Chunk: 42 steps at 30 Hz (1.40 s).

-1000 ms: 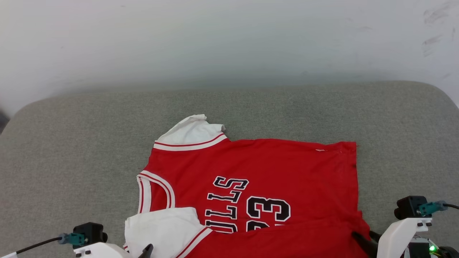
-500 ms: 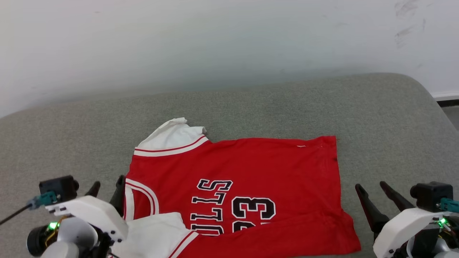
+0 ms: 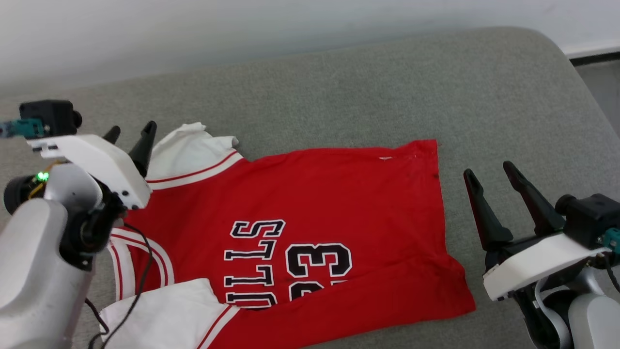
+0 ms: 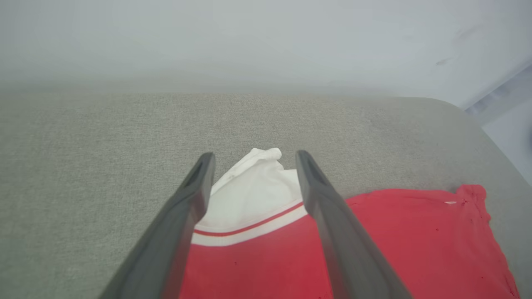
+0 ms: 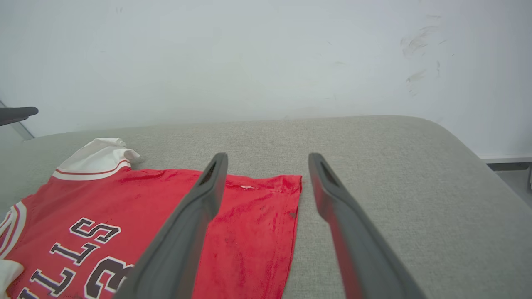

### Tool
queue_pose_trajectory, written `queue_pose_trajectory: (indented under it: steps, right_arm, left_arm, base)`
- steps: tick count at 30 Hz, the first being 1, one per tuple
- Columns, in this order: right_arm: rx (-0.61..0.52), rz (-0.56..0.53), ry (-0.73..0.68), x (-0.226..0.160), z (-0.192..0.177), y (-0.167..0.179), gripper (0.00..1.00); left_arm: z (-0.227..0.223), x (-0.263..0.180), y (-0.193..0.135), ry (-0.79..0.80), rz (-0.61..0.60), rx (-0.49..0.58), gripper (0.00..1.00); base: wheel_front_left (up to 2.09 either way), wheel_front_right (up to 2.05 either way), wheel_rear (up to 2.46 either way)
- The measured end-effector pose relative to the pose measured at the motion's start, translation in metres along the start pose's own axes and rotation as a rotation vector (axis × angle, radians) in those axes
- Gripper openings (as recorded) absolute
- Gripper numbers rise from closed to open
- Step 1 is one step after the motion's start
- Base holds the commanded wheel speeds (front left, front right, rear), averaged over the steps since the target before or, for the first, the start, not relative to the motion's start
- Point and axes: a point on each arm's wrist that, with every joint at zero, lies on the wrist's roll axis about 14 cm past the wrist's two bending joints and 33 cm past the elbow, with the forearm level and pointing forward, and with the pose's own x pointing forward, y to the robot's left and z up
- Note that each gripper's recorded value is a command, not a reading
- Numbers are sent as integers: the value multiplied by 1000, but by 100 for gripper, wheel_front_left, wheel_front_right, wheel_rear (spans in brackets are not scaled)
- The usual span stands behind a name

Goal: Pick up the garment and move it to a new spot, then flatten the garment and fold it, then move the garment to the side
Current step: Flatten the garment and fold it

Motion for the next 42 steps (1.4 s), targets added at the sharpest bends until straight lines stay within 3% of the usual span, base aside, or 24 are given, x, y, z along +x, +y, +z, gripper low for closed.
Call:
queue_pose_trajectory:
  steps: [13, 22, 23, 24, 25, 26, 27, 28, 36, 42]
  right_arm:
    - [-8, -78, 64, 20, -28, -22, 100]
    - [15, -117, 118, 22, -51, -31, 100]
    - [21, -122, 128, 21, -55, -32, 100]
    - [23, -127, 134, 21, -57, -33, 100]
    - [27, -132, 138, 20, -59, -35, 100]
    - [31, -135, 143, 20, -61, -35, 100]
    - [34, -138, 145, 20, -62, -36, 100]
    - [37, -141, 144, 20, -62, -37, 100]
    - [80, -155, 200, 19, -70, -43, 100]
    - [182, -155, 379, 26, -91, -53, 100]
  left_arm:
    - [-61, 78, 9, 554, -122, 116, 100]
    - [-98, 100, 20, 769, -93, 167, 100]
    - [-103, 101, 21, 791, -85, 168, 95]
    - [-106, 102, 21, 811, -80, 165, 78]
    - [-109, 104, 21, 826, -74, 164, 49]
    - [-112, 104, 22, 840, -68, 157, 39]
    - [-115, 105, 21, 851, -68, 151, 10]
    - [-117, 106, 20, 858, -68, 136, 0]
    - [-114, 104, 13, 817, -79, 112, 0]
    - [-94, 98, 8, 718, -91, 139, 0]
  base:
    - [0, 0, 0]
    - [0, 0, 0]
    - [0, 0, 0]
    - [0, 0, 0]
    - [0, 0, 0]
    - [0, 0, 0]
    - [0, 0, 0]
    - [0, 0, 0]
    - [0, 0, 0]
    - [0, 0, 0]
